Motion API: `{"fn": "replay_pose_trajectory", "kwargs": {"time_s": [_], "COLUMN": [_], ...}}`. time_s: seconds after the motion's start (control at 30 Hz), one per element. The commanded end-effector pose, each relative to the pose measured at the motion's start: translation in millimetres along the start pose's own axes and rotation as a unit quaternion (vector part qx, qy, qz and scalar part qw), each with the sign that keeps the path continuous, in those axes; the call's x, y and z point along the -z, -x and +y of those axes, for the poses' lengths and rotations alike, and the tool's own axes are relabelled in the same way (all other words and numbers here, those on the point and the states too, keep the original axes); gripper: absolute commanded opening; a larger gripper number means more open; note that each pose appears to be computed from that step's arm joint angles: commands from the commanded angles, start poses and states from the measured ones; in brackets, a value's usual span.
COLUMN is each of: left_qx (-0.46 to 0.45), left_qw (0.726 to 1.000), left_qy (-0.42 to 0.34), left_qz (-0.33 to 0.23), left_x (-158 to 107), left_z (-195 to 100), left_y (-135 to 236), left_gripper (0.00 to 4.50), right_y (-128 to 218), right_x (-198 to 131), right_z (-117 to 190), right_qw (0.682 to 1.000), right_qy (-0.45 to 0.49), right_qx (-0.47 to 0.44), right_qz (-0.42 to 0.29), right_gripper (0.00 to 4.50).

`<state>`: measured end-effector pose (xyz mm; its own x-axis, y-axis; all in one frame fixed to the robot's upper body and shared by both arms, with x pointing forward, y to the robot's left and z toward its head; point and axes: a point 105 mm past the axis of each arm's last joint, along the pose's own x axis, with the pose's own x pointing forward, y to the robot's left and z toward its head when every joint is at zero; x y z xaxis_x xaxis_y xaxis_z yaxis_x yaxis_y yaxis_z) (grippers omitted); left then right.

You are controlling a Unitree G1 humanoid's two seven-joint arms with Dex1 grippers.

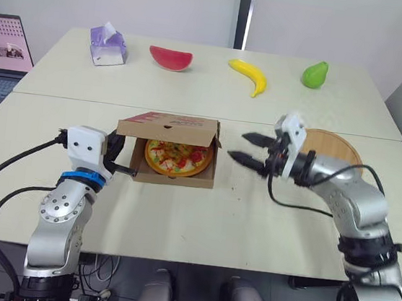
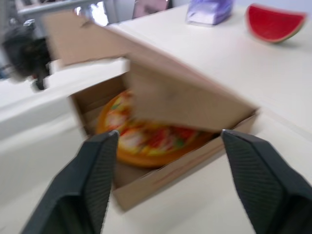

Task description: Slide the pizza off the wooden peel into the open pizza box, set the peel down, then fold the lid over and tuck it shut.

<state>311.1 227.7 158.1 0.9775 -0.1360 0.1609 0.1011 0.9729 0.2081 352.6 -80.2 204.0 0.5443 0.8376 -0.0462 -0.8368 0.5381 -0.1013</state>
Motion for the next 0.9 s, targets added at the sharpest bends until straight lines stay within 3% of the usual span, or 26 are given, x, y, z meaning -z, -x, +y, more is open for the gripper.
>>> {"fn": "replay_pose_trajectory", "kwargs": {"time_s": [0.03,0.13,0.23,0.53,0.63,0.9], "left_qx": [-0.004,0.0,0.002,0.027,0.05,0.068], "left_qw": [1.0,1.0,1.0,1.0,0.998,0.995], "left_qy": [-0.009,-0.007,-0.004,0.001,0.035,0.052], "left_qz": [-0.013,-0.009,-0.005,0.006,0.015,0.047], "left_x": [-4.9,-1.0,1.4,6.2,9.4,12.9], "left_z": [2.7,-0.2,-1.6,-8.6,-16.5,-6.7], "left_y": [2.3,5.4,8.3,17.6,21.2,47.0], "left_gripper": [0.0,0.0,0.0,0.0,0.58,3.05], "right_y": [-9.3,-26.3,-39.8,-52.9,-54.0,-56.9], "right_x": [-35.5,-46.2,-40.6,-8.7,-7.3,1.8], "right_z": [-17.2,-7.5,20.7,50.3,49.3,48.9], "right_qw": [0.997,0.995,0.99,0.992,0.992,0.993], "right_qy": [0.031,-0.01,-0.059,-0.053,-0.053,-0.049], "right_qx": [0.02,-0.013,-0.073,-0.096,-0.09,-0.085], "right_qz": [-0.065,-0.099,-0.102,-0.066,-0.067,-0.062], "right_gripper": [2.13,1.03,0.03,0.03,0.0,0.0]}}
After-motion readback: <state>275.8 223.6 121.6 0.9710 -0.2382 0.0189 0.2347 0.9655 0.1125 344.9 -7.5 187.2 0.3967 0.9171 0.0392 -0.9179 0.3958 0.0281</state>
